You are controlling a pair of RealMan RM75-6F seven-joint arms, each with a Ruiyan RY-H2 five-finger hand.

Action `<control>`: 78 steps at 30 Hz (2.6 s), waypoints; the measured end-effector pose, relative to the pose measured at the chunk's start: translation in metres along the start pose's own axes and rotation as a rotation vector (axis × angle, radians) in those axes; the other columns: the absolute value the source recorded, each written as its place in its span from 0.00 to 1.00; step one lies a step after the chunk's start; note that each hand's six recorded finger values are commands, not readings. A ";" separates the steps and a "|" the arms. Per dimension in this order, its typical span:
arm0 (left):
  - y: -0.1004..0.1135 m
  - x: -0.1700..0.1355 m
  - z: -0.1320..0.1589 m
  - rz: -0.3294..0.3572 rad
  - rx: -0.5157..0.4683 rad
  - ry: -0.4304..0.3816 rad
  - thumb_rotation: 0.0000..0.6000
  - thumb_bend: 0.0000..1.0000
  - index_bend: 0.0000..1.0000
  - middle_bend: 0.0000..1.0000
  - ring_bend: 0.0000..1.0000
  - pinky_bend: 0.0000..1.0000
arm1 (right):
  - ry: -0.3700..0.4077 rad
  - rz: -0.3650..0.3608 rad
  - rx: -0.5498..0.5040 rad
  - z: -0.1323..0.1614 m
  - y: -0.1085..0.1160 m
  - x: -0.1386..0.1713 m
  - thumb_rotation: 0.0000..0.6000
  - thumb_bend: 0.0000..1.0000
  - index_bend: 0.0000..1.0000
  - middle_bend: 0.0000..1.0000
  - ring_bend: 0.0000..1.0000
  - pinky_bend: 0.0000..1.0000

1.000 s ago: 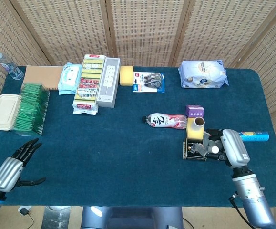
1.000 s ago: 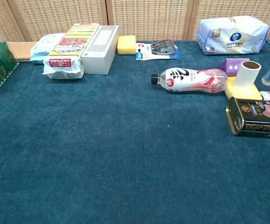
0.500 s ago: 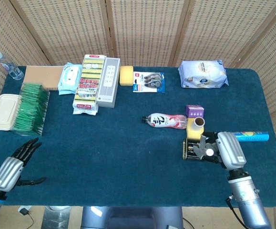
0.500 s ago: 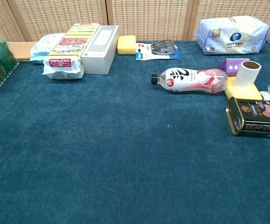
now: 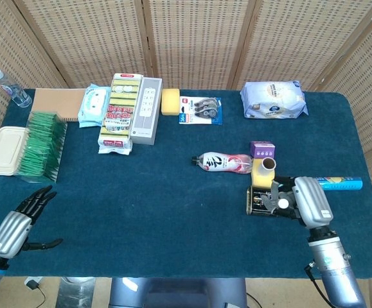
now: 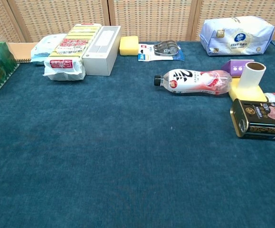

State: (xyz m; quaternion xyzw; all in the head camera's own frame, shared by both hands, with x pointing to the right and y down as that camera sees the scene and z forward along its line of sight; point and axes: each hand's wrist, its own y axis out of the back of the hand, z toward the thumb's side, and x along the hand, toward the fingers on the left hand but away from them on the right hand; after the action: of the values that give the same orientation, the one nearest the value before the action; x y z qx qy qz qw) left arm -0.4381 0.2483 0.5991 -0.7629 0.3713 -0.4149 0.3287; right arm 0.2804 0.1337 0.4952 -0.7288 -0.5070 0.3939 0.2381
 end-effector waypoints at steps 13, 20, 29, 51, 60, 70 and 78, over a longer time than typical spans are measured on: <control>0.001 -0.001 0.005 0.018 -0.012 -0.025 0.75 0.00 0.01 0.00 0.03 0.16 | -0.062 -0.049 -0.068 -0.015 0.006 0.002 1.00 0.48 0.78 1.00 1.00 1.00; 0.006 0.001 -0.005 0.045 -0.022 0.017 0.76 0.00 0.01 0.00 0.03 0.16 | -0.018 0.060 -0.018 -0.010 -0.016 0.009 1.00 0.47 0.78 1.00 1.00 1.00; 0.007 0.001 -0.005 0.043 -0.020 0.018 0.75 0.00 0.01 0.00 0.03 0.17 | -0.128 -0.049 -0.040 -0.029 0.007 -0.015 1.00 0.47 0.78 1.00 1.00 1.00; 0.003 0.002 -0.005 0.029 -0.010 0.021 0.75 0.00 0.01 0.00 0.03 0.17 | 0.122 0.064 0.049 0.015 -0.016 0.013 1.00 0.46 0.78 1.00 1.00 1.00; -0.002 -0.002 0.003 0.002 -0.010 -0.009 0.75 0.00 0.01 0.00 0.03 0.17 | 0.032 0.055 0.024 -0.004 -0.020 0.022 1.00 0.46 0.78 1.00 1.00 1.00; -0.003 -0.002 0.005 -0.001 -0.011 -0.019 0.75 0.00 0.01 0.00 0.03 0.17 | -0.027 -0.049 0.003 -0.015 0.000 0.014 1.00 0.46 0.78 1.00 1.00 1.00; -0.001 0.002 0.000 0.013 -0.008 0.003 0.74 0.00 0.01 0.00 0.03 0.17 | 0.022 0.064 0.029 -0.007 -0.017 0.024 1.00 0.46 0.79 1.00 1.00 1.00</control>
State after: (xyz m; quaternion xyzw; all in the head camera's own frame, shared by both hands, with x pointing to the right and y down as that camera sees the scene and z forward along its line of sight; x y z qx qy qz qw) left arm -0.4365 0.2468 0.6007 -0.7612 0.3786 -0.4120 0.3277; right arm 0.2807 0.1629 0.5038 -0.7455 -0.4749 0.4005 0.2416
